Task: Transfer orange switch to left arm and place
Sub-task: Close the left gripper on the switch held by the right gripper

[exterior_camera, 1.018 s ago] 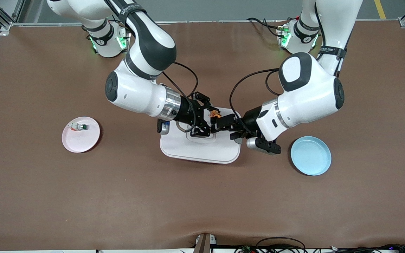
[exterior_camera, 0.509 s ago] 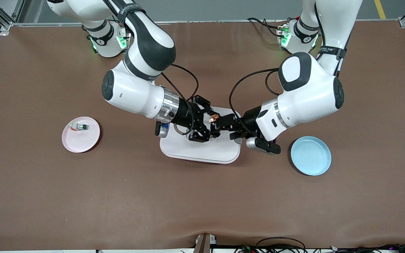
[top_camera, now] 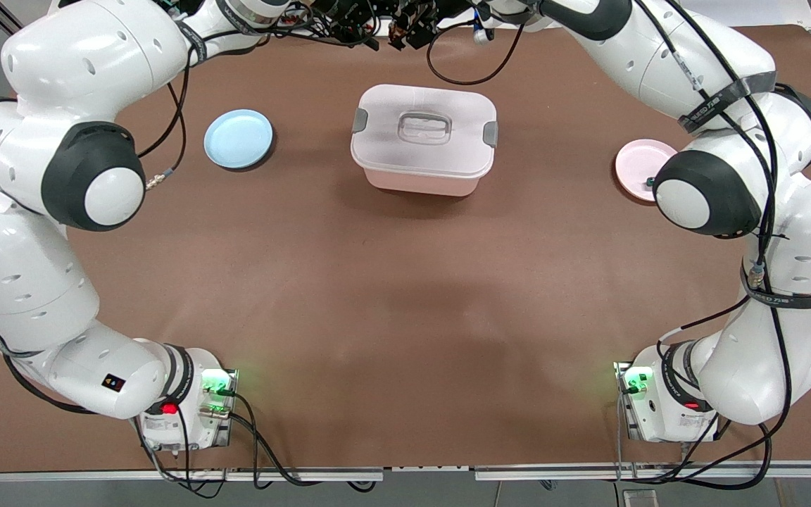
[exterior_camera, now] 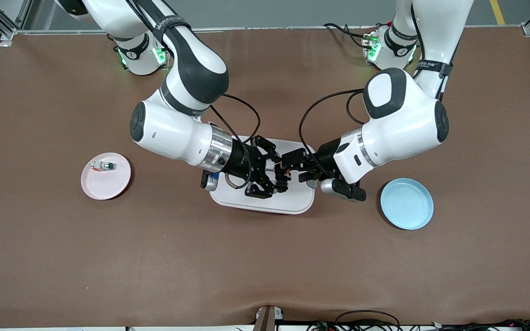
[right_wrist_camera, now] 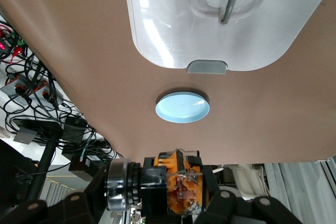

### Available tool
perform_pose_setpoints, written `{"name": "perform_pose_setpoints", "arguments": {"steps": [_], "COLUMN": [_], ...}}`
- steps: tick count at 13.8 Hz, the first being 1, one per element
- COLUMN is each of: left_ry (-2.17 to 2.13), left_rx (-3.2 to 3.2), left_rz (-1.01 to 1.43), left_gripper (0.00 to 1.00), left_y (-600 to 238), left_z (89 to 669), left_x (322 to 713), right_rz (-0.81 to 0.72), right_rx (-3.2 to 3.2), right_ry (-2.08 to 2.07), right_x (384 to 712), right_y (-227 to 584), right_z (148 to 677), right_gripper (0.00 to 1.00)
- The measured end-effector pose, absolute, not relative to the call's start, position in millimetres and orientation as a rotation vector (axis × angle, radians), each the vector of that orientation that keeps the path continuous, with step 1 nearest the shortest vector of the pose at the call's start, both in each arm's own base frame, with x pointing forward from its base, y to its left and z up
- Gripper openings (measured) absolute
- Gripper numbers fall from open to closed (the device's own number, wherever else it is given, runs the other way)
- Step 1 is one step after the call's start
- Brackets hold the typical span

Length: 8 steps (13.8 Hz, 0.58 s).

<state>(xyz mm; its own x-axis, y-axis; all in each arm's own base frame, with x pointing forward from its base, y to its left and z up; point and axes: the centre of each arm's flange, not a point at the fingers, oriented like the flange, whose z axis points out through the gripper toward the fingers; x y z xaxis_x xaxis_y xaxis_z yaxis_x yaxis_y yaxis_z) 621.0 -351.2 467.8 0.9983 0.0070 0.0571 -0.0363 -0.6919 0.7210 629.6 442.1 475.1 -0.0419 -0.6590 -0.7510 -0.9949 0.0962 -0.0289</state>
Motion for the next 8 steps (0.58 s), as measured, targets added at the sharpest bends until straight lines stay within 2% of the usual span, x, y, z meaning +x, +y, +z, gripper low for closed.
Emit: {"name": "perform_pose_setpoints", "arguments": {"steps": [2, 4, 5, 8], "left_ry": [-0.027, -0.034, -0.038, -0.044], "left_rx": [2.325, 2.315, 2.312, 2.311], "left_rz": [0.078, 0.085, 0.089, 0.093], "left_gripper": [0.61, 0.41, 0.34, 0.34], "left_y": [-353.4, -356.3, -356.1, -355.5], "left_z": [473.0, 478.8, 479.6, 480.0], "left_x": [620.9, 620.7, 621.0, 621.5], "right_rz": [0.709, 0.71, 0.712, 0.715], "right_rx": [-1.616, -1.614, -1.611, -1.606], "right_ry": [1.775, 1.777, 1.777, 1.781], "right_x": [630.7, 631.4, 632.1, 632.7], "right_y": [441.6, 442.2, 442.0, 442.3], "right_z": [476.8, 475.3, 475.4, 475.7], "right_gripper": [0.72, 0.72, 0.72, 0.72]}}
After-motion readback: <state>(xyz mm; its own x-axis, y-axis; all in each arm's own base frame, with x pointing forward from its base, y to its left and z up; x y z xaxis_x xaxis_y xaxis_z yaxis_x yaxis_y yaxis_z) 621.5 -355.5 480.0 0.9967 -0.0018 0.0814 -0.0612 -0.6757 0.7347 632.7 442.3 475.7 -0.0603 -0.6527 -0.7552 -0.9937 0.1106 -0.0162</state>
